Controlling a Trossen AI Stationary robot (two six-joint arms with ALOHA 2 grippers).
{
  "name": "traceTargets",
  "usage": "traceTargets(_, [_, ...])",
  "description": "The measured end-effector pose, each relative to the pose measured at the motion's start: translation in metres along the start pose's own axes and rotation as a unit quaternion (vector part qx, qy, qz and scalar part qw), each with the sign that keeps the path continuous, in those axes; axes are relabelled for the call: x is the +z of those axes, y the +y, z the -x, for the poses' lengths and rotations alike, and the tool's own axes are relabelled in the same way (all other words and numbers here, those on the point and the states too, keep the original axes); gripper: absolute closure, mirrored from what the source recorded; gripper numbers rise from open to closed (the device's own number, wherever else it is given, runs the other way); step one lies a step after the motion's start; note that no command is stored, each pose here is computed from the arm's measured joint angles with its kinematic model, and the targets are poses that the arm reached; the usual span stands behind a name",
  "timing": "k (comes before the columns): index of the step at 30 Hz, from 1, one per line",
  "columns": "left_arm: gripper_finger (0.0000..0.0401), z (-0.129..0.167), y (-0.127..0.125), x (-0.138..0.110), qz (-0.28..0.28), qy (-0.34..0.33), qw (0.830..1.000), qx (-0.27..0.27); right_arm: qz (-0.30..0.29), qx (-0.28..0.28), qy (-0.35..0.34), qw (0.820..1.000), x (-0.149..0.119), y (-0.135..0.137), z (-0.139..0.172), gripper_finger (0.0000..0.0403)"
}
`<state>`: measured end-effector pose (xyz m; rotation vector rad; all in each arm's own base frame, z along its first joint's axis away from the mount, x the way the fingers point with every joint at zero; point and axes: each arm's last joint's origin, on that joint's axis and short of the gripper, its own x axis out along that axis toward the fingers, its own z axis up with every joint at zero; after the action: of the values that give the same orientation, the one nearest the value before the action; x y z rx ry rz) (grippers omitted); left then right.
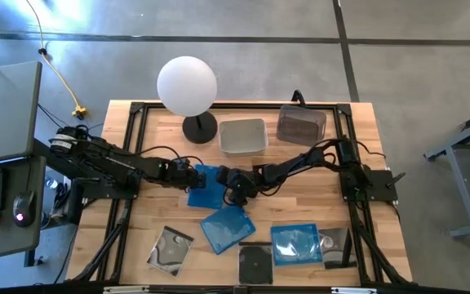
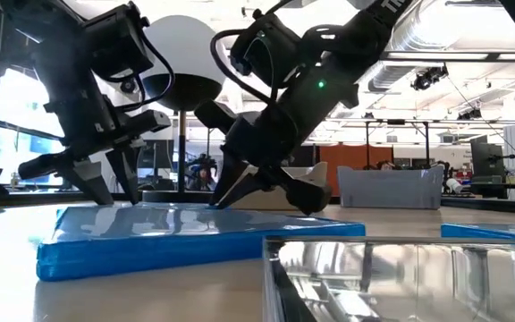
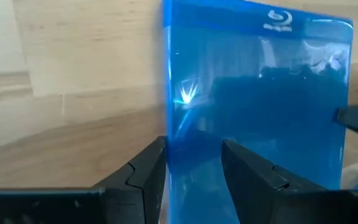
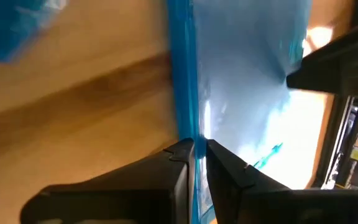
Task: Pick & place jewel cases by type
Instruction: Put the top blue CD case into the gray bin
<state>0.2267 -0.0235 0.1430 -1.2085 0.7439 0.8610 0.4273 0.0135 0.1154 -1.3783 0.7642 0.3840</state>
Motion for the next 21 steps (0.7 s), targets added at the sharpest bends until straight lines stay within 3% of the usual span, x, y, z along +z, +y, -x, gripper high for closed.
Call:
traceTargets(9, [0.0254, 0.0008, -0.0046, -0.0004, 0.001, 0.003, 1.0, -0.017, 0.004, 0.001, 0.069, 0.998, -0.005, 0.0028, 0.0008, 0.0375])
traceTargets(21, [0.0254, 0.0012, -0.0016, 0.0013, 0.002, -0.017, 1.0, 0.0, 0.009, 0.015, 0.074, 0.997, 0.0013, 0.0062, 0.0038, 0.0402])
